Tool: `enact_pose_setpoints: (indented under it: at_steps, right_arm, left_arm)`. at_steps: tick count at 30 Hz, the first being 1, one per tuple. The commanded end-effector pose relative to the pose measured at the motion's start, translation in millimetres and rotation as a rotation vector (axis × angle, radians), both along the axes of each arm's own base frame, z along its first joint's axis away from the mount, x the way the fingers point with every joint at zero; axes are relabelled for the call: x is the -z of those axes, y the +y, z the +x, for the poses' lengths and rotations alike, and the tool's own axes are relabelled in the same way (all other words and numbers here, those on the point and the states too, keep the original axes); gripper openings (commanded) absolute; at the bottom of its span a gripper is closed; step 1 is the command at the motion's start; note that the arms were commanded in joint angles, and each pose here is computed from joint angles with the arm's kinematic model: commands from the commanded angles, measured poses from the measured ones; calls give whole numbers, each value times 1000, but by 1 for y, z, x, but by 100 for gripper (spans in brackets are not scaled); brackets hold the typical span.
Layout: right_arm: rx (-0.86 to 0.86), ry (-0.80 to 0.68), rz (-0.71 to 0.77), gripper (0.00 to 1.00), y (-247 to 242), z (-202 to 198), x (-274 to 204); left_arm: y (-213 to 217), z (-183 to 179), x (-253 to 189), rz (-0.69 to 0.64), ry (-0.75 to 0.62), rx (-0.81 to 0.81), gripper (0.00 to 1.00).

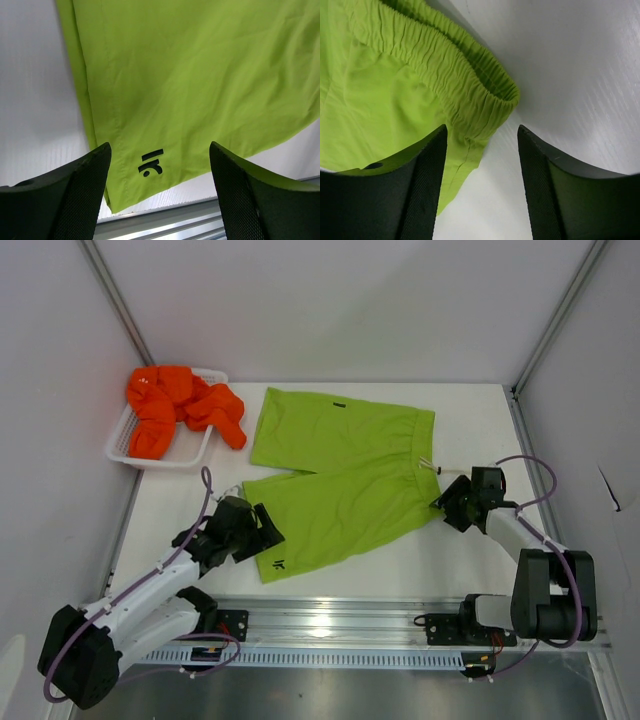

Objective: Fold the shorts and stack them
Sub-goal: Flatten the shorts out, then fold the shorts

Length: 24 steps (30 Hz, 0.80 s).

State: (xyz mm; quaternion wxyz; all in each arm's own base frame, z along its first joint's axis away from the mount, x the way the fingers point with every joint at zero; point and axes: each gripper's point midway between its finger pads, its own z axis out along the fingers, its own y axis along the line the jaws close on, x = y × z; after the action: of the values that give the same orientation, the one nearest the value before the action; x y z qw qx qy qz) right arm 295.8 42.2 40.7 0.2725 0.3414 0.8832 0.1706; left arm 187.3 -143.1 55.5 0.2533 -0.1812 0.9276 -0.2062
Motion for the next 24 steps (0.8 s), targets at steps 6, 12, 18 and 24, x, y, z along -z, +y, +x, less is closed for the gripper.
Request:
enact_pose_setpoints:
  at_steps: [6,12,18,24]
  right_arm:
    - [104,-35,1,45,-10,23,11]
    - [159,-45,-4,7,-16,32,13]
    - [244,-44,-44,0,-30,31,17]
    - [272,-39,-58,0,-34,27,22]
  left_arm:
    - [-4,-23,6,-14,85,-38,81]
    - [-9,-32,6,-35,104,-49,80]
    - [-8,-37,5,-15,132,-35,79]
    - [-14,-56,0,-51,190,-58,76]
